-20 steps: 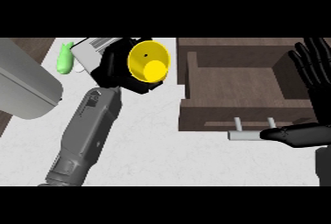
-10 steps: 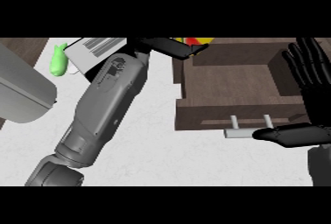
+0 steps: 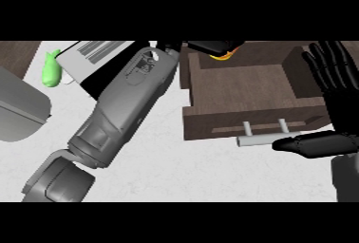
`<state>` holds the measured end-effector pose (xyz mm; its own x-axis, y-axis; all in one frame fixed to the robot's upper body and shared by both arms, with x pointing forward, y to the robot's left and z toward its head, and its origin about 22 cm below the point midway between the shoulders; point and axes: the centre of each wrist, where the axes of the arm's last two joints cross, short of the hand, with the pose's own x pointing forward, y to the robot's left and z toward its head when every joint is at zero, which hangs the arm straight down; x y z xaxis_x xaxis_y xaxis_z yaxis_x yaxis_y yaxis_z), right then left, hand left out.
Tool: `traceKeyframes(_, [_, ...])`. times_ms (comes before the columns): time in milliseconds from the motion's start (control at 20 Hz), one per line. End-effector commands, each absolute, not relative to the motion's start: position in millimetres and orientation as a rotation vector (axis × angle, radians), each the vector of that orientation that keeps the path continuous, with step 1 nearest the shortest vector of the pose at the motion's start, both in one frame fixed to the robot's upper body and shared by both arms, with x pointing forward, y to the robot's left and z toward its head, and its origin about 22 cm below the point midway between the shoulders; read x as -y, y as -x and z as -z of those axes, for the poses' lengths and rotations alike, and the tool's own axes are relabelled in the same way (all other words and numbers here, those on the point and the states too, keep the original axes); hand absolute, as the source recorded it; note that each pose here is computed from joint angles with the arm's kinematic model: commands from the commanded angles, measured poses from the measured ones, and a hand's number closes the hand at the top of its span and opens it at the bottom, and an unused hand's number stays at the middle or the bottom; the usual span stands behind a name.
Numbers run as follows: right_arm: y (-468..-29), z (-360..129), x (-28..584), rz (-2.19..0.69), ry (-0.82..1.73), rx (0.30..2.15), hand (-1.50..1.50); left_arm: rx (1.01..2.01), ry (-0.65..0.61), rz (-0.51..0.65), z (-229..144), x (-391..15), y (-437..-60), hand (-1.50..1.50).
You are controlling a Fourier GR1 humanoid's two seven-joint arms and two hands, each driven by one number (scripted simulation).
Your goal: Pick up the cup, place it into the drawer and close the drawer
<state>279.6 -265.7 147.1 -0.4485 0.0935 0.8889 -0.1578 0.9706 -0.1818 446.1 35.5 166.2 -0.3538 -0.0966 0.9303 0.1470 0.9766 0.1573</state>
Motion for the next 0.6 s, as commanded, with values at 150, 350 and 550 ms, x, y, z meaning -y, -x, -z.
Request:
traceKeyframes(150, [-292,-158,258,-0.322,-0.092,2.039,-1.5,1.737,0.013,0.428,-150,-32,-447,1.5])
traceKeyframes(350, [-299,-152,253,-0.352,-0.12,2.046,-1.5,1.72,-0.022,0.49,-132,-37,-446,1.5])
traceKeyframes(550, [-301,-168,244,-0.367,-0.134,2.061,-1.5,1.71,-0.022,0.489,-115,-42,-442,-1.5])
